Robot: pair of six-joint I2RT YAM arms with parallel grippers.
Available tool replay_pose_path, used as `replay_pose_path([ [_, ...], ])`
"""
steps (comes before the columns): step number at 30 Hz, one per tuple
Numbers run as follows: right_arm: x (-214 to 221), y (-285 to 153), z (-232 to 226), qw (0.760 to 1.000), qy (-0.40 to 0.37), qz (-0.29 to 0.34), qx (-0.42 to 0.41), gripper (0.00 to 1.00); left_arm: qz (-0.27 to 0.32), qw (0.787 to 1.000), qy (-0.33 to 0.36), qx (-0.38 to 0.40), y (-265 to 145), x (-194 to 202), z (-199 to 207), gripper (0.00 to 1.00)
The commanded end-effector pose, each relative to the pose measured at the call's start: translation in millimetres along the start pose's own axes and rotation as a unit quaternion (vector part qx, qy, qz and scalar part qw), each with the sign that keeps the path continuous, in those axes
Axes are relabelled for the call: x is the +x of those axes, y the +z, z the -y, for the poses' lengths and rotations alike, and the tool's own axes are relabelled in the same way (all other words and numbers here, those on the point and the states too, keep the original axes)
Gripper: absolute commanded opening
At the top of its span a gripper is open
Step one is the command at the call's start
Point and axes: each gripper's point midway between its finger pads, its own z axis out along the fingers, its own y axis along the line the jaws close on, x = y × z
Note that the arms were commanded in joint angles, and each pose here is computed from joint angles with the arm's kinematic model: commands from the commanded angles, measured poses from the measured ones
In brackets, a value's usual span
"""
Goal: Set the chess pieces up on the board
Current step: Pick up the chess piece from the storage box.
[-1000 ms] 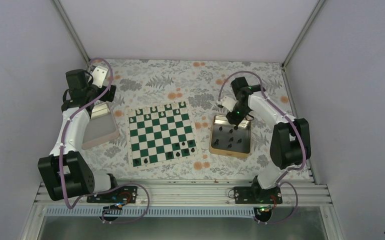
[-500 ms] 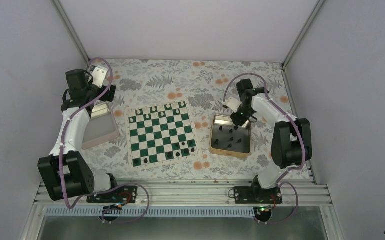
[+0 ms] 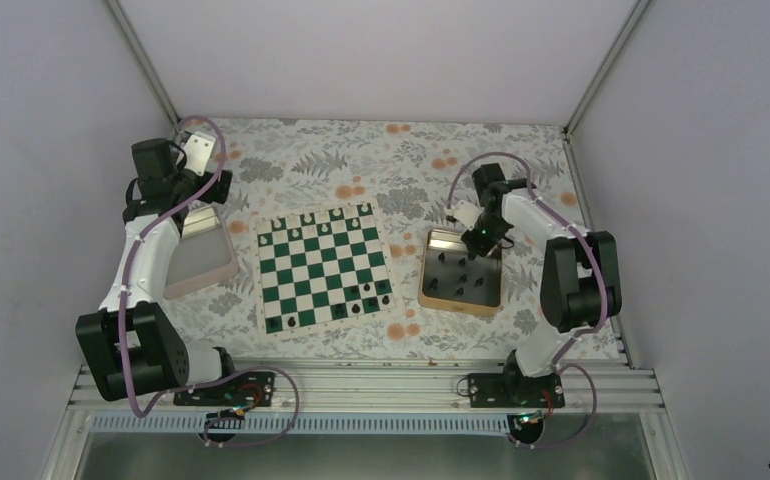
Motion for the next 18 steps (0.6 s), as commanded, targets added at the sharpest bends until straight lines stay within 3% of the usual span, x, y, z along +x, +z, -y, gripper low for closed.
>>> replay_pose_path([
  [1,5,7,2,1.000,0.006,-0.006,-0.004,0.25,-0.002,1.000,0.003,0.001,3,2,-1,1.00],
  [18,1,20,-2,1.000,0.008,-0.004,-0.023,0.21,0.000,1.000,0.004,0.003,1,1,0,1.00],
])
